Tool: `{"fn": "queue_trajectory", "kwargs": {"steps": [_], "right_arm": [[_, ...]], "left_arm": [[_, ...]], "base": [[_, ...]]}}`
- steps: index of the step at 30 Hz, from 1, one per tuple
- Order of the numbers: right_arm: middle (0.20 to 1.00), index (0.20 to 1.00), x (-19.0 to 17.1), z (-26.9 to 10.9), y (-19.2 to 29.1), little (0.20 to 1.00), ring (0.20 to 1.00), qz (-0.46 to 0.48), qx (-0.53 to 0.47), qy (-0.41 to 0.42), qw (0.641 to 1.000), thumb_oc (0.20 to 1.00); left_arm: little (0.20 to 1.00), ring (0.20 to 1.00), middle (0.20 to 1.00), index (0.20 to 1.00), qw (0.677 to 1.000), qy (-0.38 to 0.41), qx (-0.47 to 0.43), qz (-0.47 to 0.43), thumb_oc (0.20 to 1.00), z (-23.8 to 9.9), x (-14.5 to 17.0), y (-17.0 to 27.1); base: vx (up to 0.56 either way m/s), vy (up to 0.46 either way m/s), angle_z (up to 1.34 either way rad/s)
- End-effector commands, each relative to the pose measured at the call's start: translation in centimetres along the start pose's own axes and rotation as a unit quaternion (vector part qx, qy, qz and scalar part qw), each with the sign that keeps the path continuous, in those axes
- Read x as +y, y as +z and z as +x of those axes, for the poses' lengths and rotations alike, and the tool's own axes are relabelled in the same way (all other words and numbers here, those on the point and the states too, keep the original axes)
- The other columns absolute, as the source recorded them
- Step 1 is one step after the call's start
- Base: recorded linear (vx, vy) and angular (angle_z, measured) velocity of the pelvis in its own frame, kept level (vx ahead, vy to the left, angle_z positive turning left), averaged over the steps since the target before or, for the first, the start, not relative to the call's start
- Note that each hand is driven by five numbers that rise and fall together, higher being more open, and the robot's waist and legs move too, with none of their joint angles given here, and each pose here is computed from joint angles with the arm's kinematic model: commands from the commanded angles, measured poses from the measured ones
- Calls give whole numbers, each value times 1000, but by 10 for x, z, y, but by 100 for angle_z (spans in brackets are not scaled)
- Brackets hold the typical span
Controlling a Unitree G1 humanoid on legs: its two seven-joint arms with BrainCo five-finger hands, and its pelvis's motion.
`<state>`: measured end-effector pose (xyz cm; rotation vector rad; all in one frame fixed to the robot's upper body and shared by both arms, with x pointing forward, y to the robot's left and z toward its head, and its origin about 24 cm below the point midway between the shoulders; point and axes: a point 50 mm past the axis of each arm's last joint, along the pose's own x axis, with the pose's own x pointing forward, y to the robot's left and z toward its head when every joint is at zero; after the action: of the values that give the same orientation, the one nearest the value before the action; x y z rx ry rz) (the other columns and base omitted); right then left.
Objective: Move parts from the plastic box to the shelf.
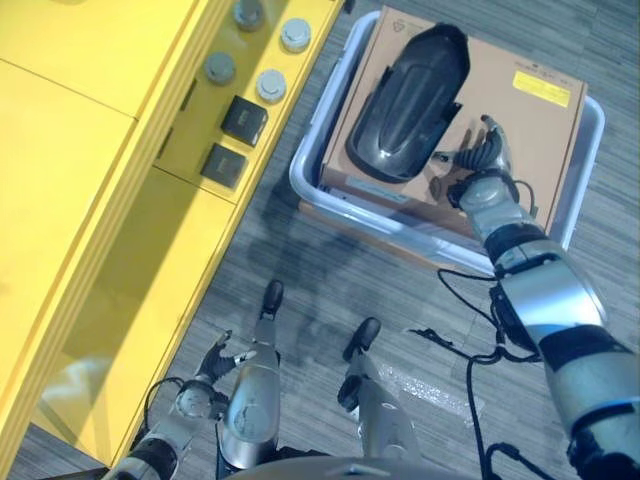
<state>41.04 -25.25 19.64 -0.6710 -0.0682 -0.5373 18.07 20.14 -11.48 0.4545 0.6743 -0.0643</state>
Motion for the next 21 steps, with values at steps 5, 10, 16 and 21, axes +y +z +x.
{"fn": "queue_trajectory", "kwargs": {"steps": [5,10,16,21], "right_arm": [[1000,1000,-38,11,42,1000,1000,69,-84,-98,989,1000],[1000,1000,-47,10,65,1000,1000,104,-129,-115,979,1000],[1000,1000,-47,13,79,1000,1000,89,-135,-105,981,1000],[1000,1000,-52,18,59,1000,1000,73,-78,-118,987,1000]], "left_arm": [[1000,1000,1000,1000,999,6,51,-16,1000,-11,-9,-27],[1000,1000,1000,1000,999,-2,21,-25,1000,-9,-12,-13],[1000,1000,1000,1000,999,-34,-32,-1,1000,-4,-16,9],[1000,1000,1000,1000,999,-28,-32,-9,1000,-2,-14,13]], "base": [[0,-1,2],[-10,4,6],[-2,-4,1],[-8,-6,16]]}}
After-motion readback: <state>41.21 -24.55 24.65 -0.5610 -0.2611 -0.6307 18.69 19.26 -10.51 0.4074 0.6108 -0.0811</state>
